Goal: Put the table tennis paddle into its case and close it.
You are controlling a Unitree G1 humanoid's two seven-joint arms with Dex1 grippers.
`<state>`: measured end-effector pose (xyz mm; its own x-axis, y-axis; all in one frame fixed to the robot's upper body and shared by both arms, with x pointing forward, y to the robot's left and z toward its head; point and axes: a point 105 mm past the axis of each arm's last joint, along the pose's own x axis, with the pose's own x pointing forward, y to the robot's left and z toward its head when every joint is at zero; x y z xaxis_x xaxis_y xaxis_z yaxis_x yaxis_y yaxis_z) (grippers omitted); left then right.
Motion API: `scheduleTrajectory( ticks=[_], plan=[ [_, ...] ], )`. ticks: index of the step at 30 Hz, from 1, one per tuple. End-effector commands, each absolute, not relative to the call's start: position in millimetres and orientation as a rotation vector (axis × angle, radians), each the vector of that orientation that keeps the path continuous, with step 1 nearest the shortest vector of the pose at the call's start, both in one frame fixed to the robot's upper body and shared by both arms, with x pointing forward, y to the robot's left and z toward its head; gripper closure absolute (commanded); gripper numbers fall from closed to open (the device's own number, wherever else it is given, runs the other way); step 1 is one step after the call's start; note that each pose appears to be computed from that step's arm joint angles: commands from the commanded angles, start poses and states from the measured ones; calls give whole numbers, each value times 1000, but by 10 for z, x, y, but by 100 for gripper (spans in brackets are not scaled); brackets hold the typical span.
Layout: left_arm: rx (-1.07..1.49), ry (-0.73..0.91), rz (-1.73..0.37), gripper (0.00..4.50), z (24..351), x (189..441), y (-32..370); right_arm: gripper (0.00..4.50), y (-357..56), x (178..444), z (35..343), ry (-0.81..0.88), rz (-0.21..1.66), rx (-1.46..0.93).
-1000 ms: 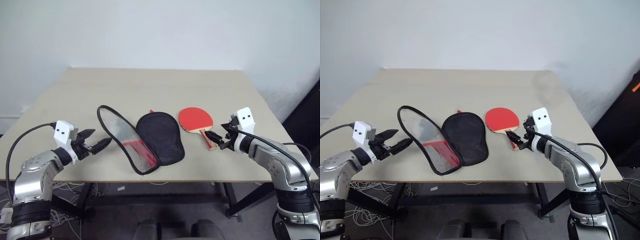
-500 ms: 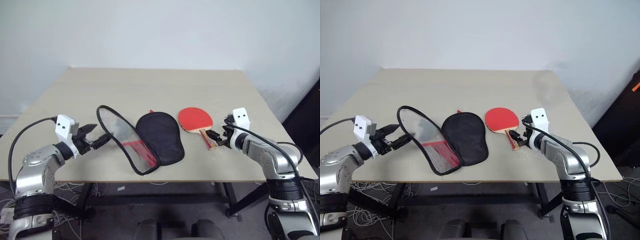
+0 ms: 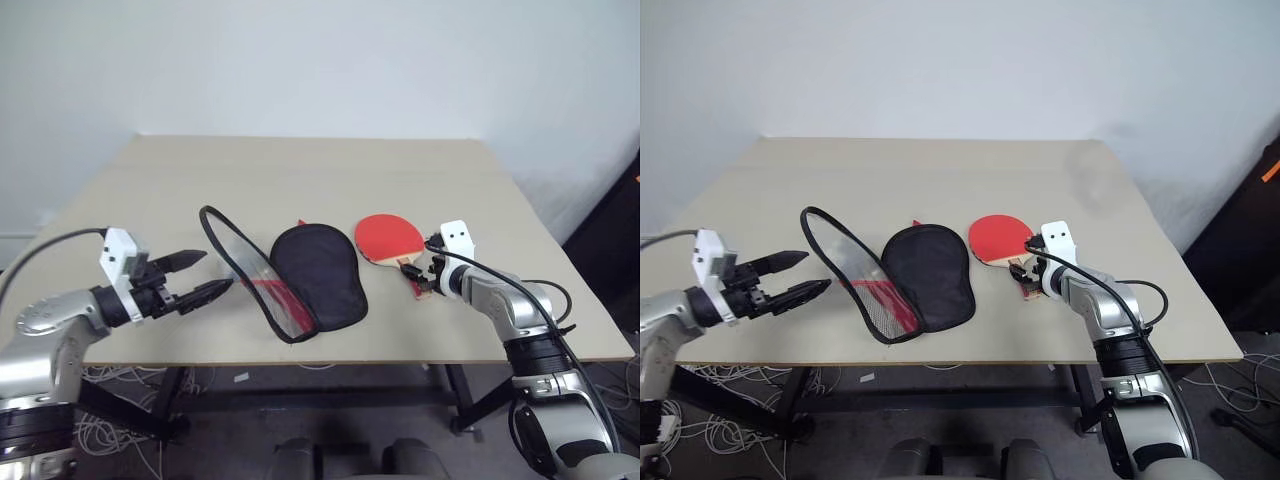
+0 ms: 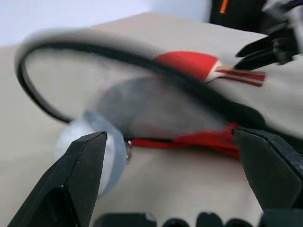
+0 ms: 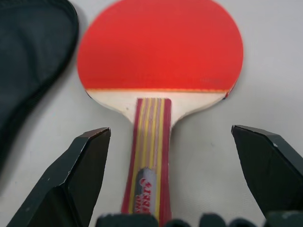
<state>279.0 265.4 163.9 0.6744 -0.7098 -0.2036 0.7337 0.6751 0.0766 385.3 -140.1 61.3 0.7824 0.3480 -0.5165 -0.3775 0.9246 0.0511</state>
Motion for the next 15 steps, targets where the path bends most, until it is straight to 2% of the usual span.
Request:
scheduleTrajectory(
  ticks=[1, 10, 13, 15],
  plan=[
    [212, 92, -882, 0, 1952, 2705, 2611, 7, -1346, 3998, 763, 486, 400, -78],
    [269, 8, -907, 0, 2309, 2711, 2569, 7, -1282, 4096, 599, 530, 392, -86],
    [277, 0, -906, 0, 2332, 2719, 2562, 60, -1256, 4097, 567, 537, 390, -82],
    [278, -3, -904, 0, 2337, 2725, 2559, 122, -1244, 4096, 554, 538, 388, -81]
  ],
)
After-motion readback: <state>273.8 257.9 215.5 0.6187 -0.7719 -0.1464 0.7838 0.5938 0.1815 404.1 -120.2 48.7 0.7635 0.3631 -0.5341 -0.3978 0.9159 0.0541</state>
